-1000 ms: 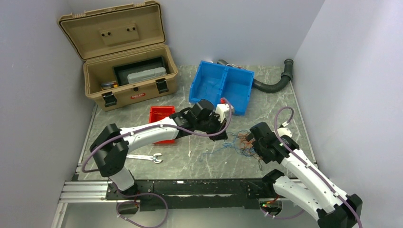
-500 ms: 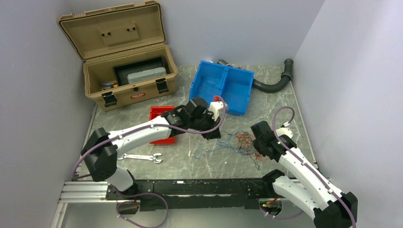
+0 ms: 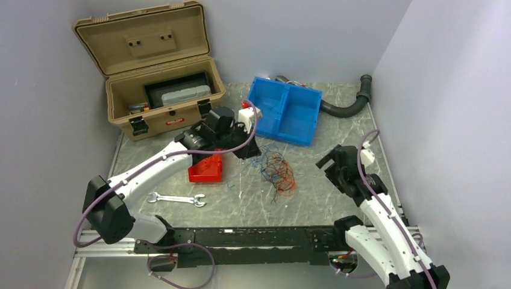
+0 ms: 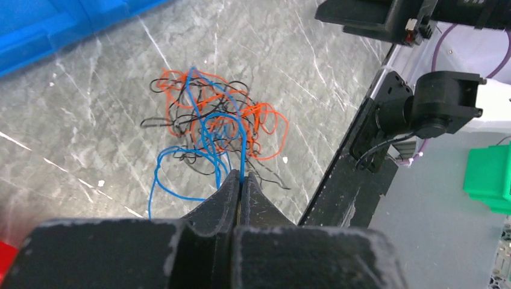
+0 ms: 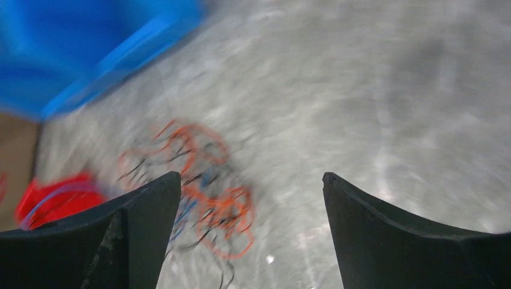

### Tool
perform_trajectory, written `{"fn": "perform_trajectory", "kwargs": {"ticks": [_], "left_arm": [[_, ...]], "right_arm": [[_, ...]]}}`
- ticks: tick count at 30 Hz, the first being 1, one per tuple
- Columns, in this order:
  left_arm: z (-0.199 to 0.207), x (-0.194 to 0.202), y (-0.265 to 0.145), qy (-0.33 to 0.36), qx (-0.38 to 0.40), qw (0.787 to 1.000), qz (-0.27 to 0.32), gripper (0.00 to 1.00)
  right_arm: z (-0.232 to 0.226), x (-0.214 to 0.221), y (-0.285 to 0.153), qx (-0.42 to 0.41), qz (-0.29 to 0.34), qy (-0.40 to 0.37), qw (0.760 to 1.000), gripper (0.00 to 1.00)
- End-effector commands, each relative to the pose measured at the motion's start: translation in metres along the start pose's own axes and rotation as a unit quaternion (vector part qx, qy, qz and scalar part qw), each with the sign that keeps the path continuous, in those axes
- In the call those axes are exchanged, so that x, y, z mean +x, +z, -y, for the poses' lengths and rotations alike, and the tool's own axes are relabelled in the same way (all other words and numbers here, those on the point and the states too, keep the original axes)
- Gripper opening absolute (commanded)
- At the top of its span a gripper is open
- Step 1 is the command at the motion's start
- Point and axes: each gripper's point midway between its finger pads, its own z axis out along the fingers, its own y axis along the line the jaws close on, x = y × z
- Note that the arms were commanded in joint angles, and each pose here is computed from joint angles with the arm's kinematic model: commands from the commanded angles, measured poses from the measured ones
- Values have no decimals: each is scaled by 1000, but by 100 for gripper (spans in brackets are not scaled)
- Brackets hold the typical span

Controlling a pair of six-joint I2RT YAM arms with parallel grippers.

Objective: Untangle the cables

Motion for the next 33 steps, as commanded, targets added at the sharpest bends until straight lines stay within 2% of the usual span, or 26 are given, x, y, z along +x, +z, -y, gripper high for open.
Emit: {"fn": "perform_trajectory", "kwargs": {"ticks": [1,4,10,14,18,20,23,25,26,28,30,33], "left_arm": [[12,7,1,6,35,999,-13,0],[12,6,0,6,32,999,-11,0],[8,2,-2,14,14,1000,-18,0],[7,1,-5,17,11,1000,-13,0],[7,0,-7,17,7,1000,-11,0],[6,0,-8,19,3,1000,-11,0],[3,-2,-13,19,-9,1000,-6,0],[-2,-4,-19,16,-28,999,-1,0],[-6,-5,-22,14,-38,999,2,0],[-18,-7,-32,2,-69,998,12,0],[-35,-6,-43,-19,-102,994,21,0],[-60,-7,-63,-58,-148,986,44,0]], "right_arm": [[-97,21,-38,-291,-60,-136,945,89],[-115,38,-47,-374,-72,-205,902,91],[-134,70,-40,-404,-77,-313,856,88],[-143,89,-24,-386,-73,-349,851,87],[-146,106,2,-346,-79,-374,857,87],[-143,112,17,-318,-83,-379,865,87],[-129,111,43,-251,-76,-365,894,85],[-114,101,58,-184,-61,-341,920,76],[-105,92,64,-147,-47,-327,932,67],[-82,75,72,-79,-29,-297,951,36],[-64,59,72,-49,-17,-255,966,11],[-33,35,71,-24,-5,-166,986,0]]}}
